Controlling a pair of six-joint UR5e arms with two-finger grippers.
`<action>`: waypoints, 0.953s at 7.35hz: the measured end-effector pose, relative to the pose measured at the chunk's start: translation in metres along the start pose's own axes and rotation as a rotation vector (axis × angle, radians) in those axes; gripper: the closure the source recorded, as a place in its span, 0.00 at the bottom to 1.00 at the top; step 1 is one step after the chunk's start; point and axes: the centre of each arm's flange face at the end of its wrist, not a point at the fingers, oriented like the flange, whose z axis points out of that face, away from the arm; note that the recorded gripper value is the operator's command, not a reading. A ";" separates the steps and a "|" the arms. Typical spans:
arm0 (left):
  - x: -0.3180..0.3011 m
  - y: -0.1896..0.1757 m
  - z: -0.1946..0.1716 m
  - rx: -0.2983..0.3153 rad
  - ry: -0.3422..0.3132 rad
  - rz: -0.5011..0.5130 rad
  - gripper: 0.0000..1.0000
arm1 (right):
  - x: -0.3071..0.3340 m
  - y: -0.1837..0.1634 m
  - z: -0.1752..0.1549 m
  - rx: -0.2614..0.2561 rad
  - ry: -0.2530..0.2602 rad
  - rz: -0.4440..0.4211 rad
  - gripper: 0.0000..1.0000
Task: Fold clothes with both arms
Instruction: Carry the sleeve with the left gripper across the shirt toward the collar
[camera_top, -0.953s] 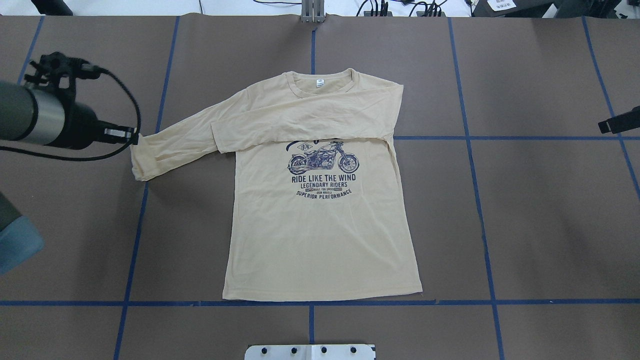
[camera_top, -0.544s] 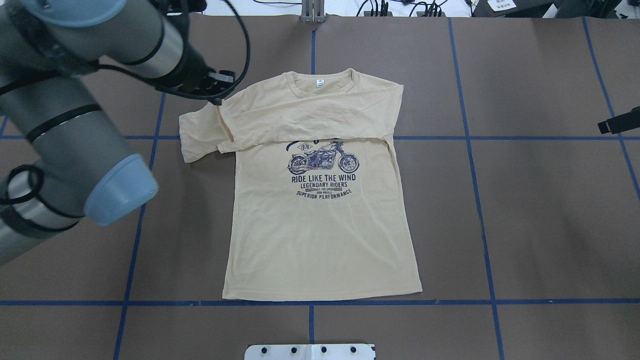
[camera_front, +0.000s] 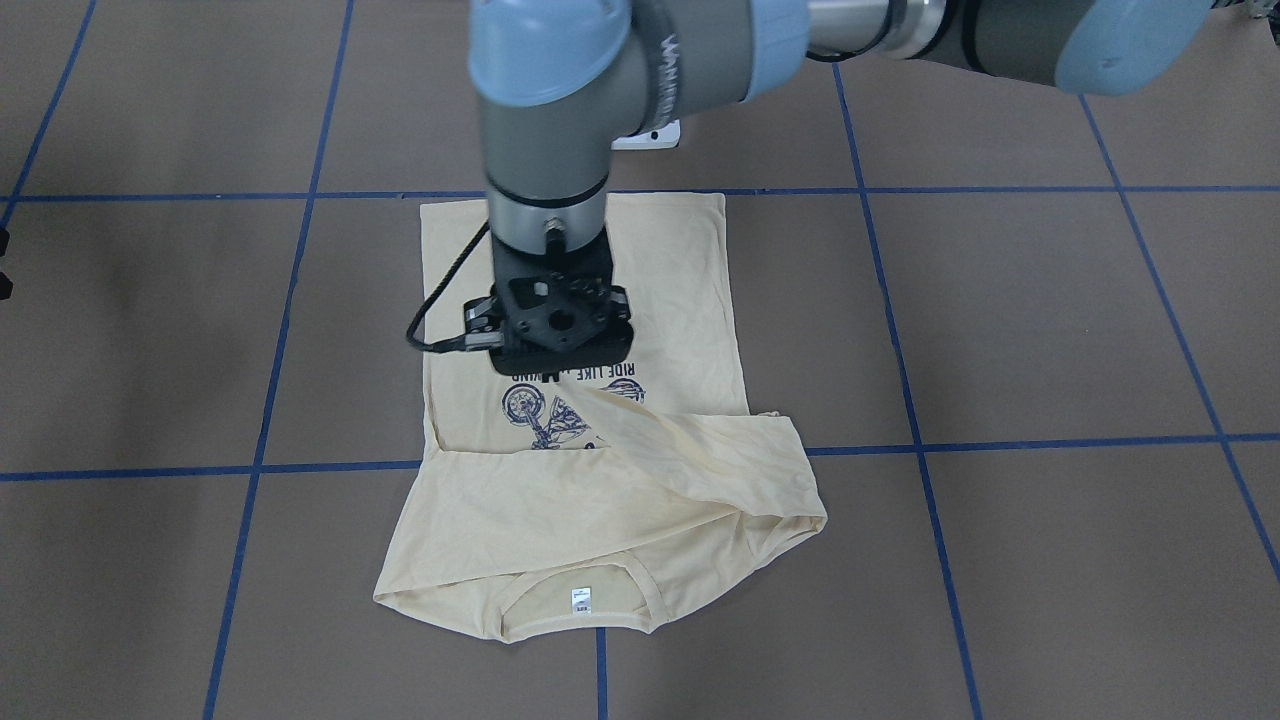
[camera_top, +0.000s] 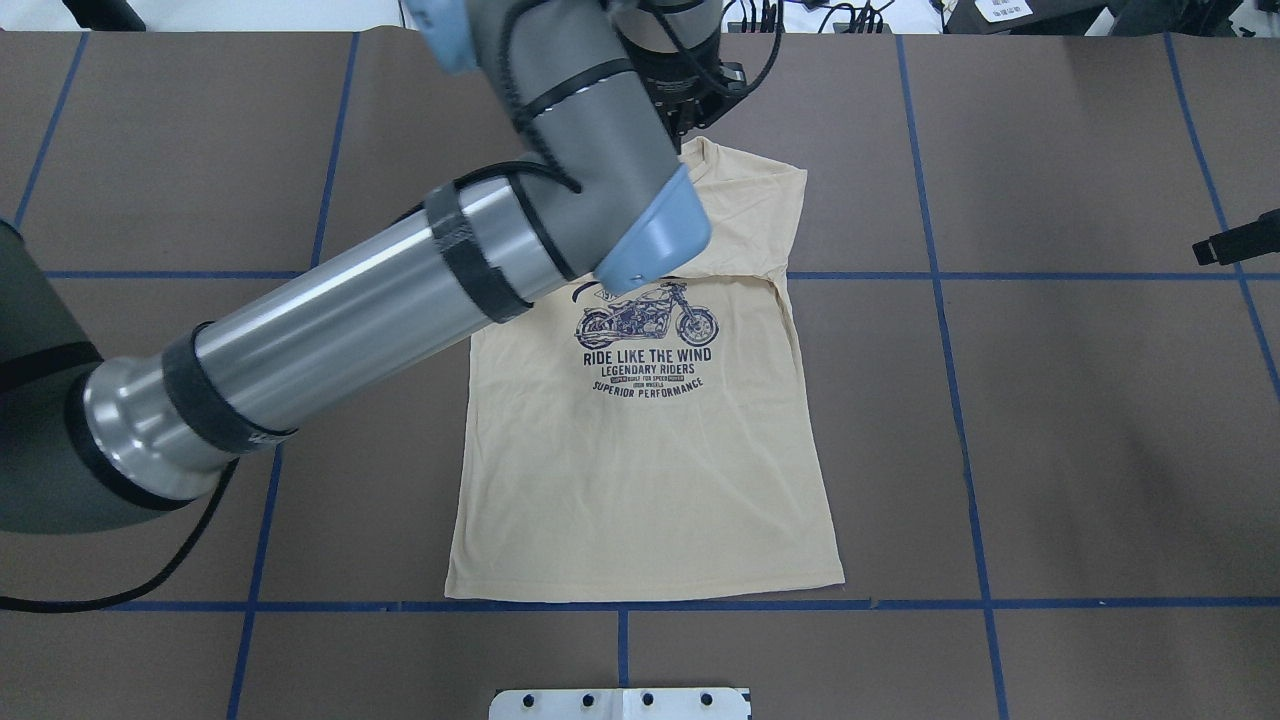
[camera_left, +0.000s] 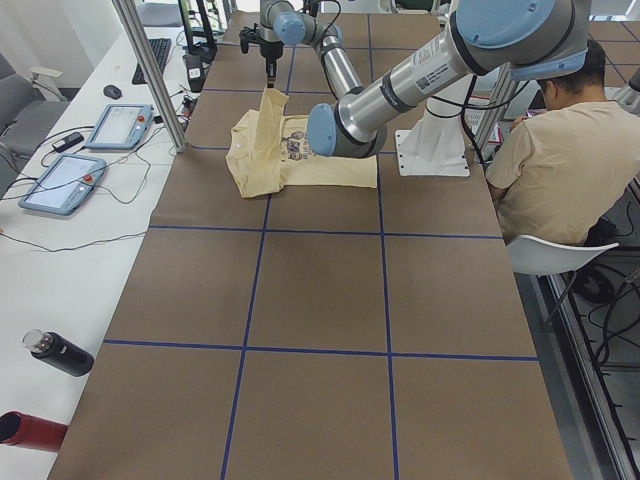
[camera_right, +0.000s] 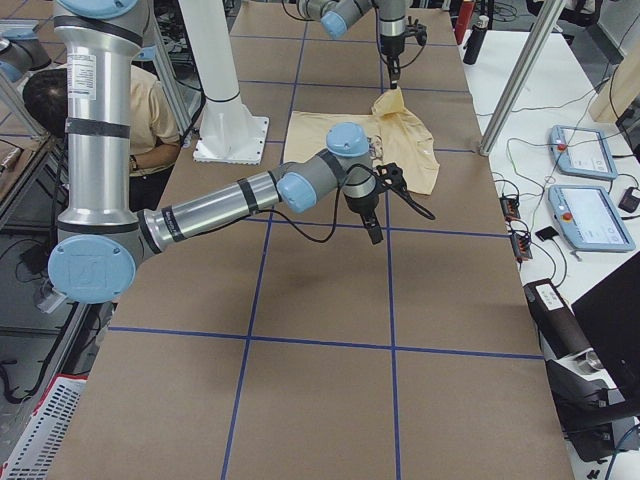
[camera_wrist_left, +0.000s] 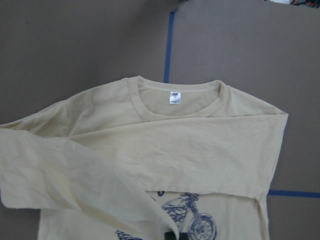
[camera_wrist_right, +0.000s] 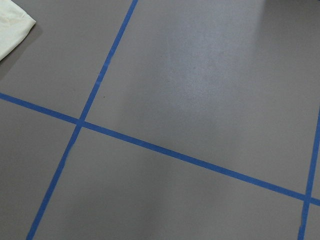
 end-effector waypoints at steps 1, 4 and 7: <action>0.022 0.000 0.033 0.015 -0.009 -0.052 0.84 | 0.001 0.000 0.001 -0.002 0.001 0.001 0.01; 0.053 0.009 0.095 0.091 0.031 -0.261 0.07 | 0.001 0.000 0.002 -0.003 0.001 0.002 0.01; 0.085 0.033 0.096 0.118 0.112 -0.293 0.00 | 0.000 -0.001 0.001 -0.002 -0.001 0.002 0.01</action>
